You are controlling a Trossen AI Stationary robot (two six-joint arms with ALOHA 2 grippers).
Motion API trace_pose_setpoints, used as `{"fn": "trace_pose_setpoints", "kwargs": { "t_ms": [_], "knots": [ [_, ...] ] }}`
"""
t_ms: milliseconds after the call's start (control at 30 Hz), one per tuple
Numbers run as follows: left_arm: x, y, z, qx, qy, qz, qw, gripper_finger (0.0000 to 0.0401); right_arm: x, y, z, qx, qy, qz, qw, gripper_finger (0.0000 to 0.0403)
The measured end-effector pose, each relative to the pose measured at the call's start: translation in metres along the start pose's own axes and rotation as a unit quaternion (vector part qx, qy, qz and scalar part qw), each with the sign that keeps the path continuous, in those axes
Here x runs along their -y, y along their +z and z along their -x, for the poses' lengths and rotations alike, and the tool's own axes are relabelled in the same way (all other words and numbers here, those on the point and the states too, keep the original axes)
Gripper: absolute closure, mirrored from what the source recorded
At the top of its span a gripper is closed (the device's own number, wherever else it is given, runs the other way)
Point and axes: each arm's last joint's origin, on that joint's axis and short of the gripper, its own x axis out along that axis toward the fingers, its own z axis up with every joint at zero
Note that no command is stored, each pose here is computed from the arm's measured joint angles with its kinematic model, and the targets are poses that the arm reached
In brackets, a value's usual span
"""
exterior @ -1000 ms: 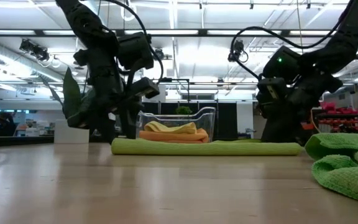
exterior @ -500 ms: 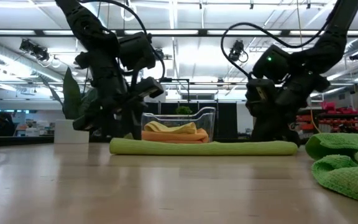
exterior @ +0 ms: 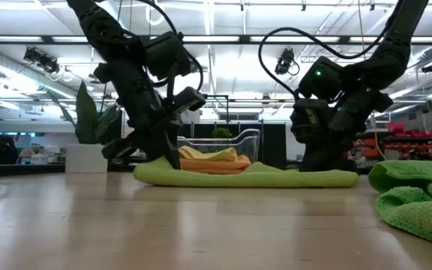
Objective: Fold microfiber towels
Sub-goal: Fold the light green towel
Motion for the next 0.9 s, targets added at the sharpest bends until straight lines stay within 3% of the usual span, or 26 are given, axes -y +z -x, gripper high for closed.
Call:
{"fn": "trace_pose_setpoints", "kwargs": {
  "t_ms": [233,633,900],
  "knots": [
    [0.005,-0.002,0.002,0.021,0.002,-0.006,1.000,0.0392,0.003,-0.001,0.001,-0.010,-0.015,-0.002,1.000,0.0400],
    [0.068,0.017,0.028,0.084,-0.079,-0.070,0.991,0.0393,0.005,-0.002,0.001,-0.010,-0.025,-0.010,1.000,0.0400],
    [0.074,0.019,0.031,0.087,-0.088,-0.069,0.990,0.0393,0.006,-0.002,0.001,-0.009,-0.027,-0.016,0.999,0.0401]
  ]
}}
